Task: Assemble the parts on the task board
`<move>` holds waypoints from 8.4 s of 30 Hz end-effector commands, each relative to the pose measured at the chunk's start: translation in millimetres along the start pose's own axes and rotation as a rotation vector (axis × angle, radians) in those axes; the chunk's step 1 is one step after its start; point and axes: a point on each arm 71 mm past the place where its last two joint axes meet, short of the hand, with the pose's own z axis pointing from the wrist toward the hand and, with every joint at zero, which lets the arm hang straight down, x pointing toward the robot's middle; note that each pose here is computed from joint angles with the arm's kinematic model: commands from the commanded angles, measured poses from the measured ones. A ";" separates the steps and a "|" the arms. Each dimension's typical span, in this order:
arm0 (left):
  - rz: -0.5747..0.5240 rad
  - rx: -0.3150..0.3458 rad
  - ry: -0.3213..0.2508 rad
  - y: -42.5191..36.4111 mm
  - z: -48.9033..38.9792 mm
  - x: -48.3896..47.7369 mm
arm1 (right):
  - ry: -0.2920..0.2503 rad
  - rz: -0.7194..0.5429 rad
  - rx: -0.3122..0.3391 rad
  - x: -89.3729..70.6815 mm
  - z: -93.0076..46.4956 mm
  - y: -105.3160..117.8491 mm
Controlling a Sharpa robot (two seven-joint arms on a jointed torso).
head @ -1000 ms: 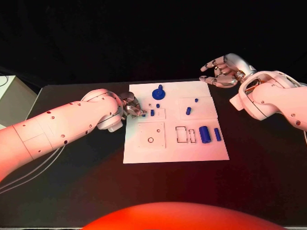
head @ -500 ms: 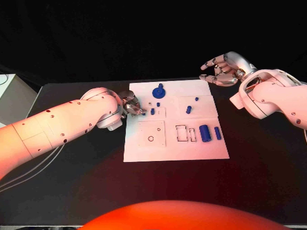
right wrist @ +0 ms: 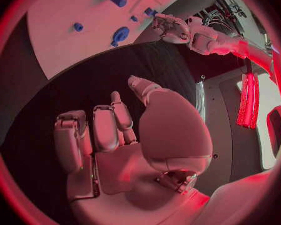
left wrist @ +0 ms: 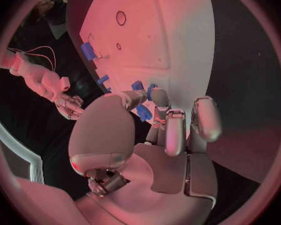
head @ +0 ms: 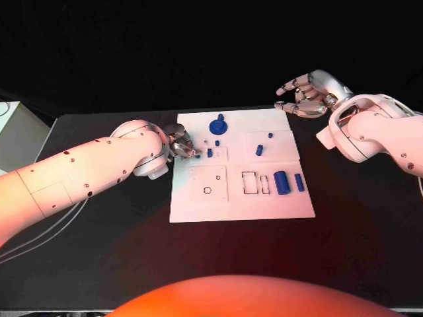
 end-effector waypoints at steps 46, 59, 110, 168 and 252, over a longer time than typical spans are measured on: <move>0.067 -0.010 0.021 3.5 2.2 6.7 | 0.010 -0.005 -0.009 0.2 -1.2 0.6; 0.060 -0.011 0.029 3.7 1.5 7.1 | 0.009 -0.005 -0.008 -0.2 -1.4 0.2; 0.050 -0.016 0.009 5.1 1.8 5.1 | 0.009 -0.005 -0.008 -0.5 -1.6 0.0; 0.052 -0.024 0.144 -8.2 9.3 -12.5 | 0.011 -0.006 -0.008 1.3 1.1 0.8; 0.035 -0.016 0.061 -4.8 8.1 -10.8 | 0.015 -0.004 -0.012 1.9 0.8 1.3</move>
